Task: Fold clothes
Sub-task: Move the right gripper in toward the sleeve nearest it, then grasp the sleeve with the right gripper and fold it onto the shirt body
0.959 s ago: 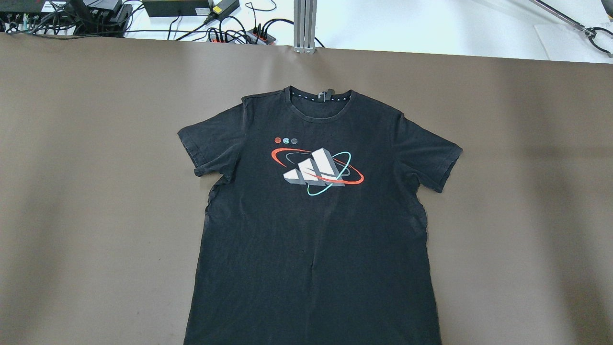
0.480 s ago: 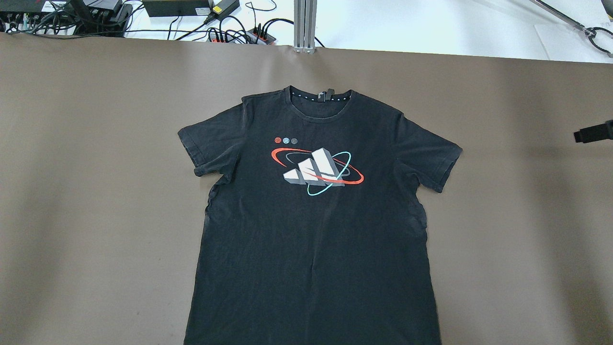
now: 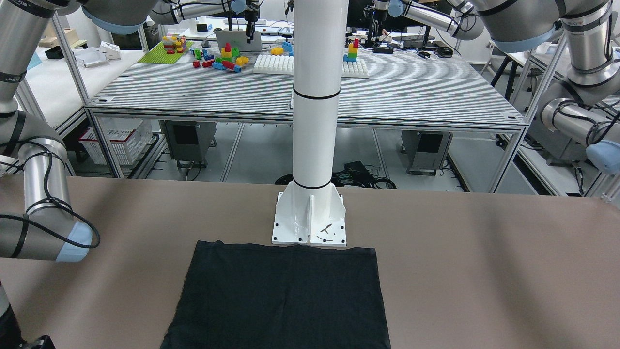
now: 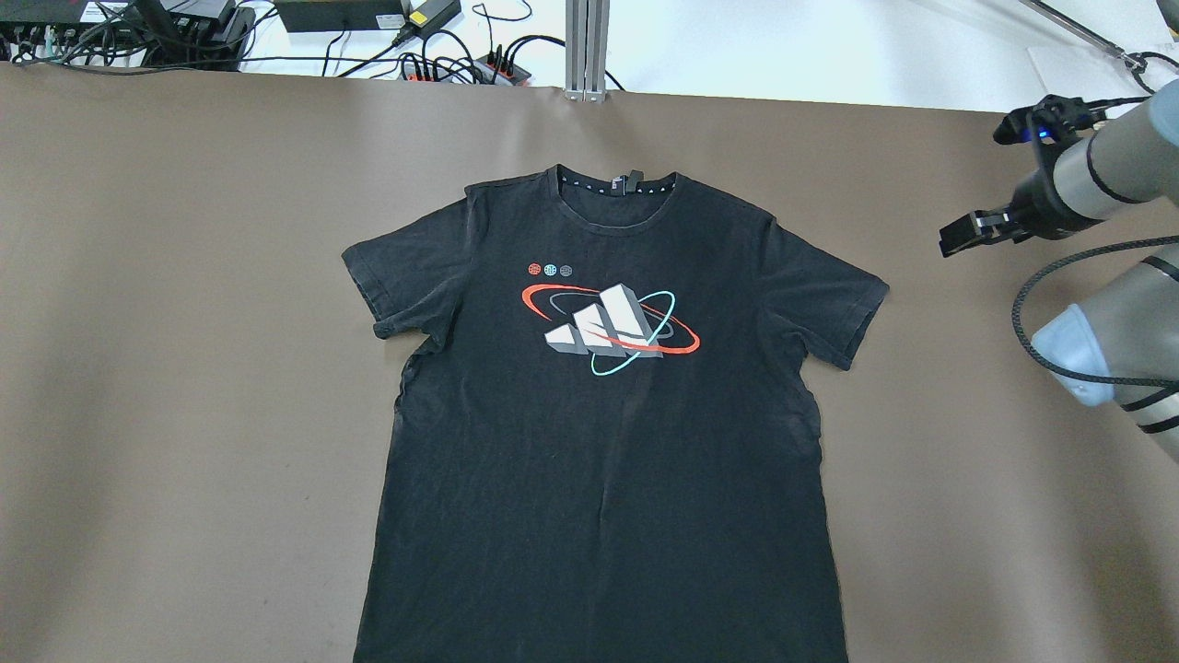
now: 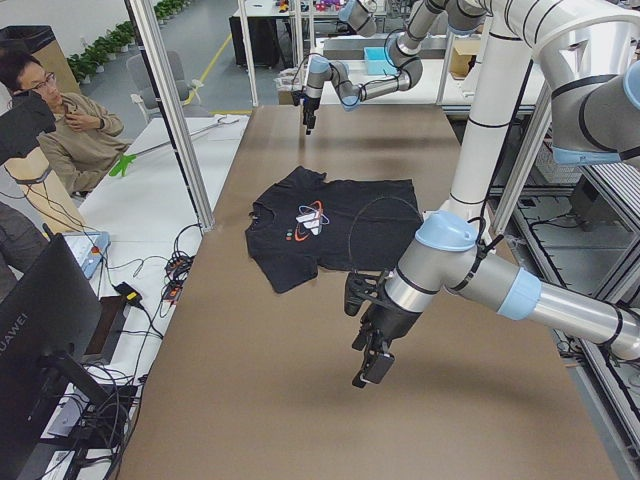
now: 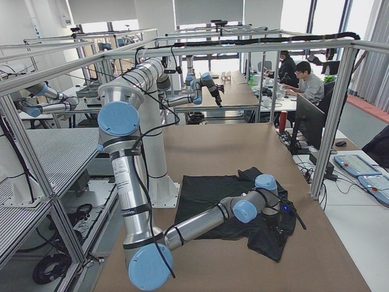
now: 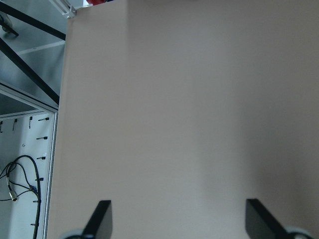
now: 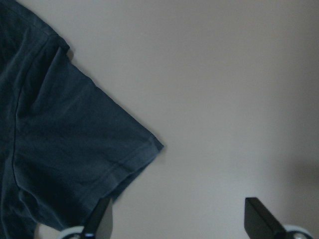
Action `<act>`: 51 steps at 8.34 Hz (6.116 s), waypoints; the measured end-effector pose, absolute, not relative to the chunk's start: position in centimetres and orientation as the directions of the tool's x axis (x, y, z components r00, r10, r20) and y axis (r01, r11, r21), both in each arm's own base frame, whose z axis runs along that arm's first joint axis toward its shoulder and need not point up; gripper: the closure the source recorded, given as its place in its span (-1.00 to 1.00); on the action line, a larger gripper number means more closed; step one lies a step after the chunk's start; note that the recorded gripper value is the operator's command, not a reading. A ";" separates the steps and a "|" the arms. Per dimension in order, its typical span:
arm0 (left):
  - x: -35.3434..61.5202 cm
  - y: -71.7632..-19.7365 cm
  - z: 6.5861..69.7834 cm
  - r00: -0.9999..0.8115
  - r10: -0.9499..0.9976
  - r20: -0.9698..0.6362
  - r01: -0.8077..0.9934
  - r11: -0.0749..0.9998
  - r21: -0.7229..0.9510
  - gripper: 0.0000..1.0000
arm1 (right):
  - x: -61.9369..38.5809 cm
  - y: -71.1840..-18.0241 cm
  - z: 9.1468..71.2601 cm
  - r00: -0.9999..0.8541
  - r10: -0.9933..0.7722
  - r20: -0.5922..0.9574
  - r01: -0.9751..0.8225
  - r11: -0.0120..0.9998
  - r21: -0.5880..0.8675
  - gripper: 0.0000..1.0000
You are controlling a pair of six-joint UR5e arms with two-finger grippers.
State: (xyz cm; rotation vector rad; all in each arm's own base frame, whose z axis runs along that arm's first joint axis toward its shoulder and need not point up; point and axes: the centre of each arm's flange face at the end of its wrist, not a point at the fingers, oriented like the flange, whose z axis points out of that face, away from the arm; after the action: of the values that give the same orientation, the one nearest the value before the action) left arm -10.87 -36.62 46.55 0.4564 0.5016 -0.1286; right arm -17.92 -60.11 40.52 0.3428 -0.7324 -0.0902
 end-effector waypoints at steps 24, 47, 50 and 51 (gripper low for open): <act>-9.7 -38.7 45.2 0.848 0.022 -0.529 0.228 0.886 0.403 -0.88 | -27.2 -63.7 48.5 0.654 -0.020 0.756 -0.194 0.962 0.193 1.00; -9.0 -38.9 45.2 0.847 0.032 -0.530 0.216 0.891 0.399 -0.88 | -46.5 -63.0 28.5 0.582 0.152 0.799 -0.349 0.934 0.076 -0.90; -5.5 -42.0 44.1 0.819 0.004 -0.573 0.248 0.899 0.361 -0.87 | -45.0 -61.4 30.1 0.582 0.142 0.801 -0.345 0.935 0.085 -0.90; -2.7 -44.5 43.2 0.800 -0.001 -0.600 0.255 0.906 0.339 -0.86 | -44.2 -60.6 31.0 0.582 0.140 0.801 -0.342 0.936 0.085 -0.90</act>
State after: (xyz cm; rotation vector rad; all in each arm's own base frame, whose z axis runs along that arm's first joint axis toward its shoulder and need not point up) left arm -2.73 -44.52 43.24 0.4225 0.6328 -0.1420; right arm -44.16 -60.56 30.97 0.2417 -0.9086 0.2845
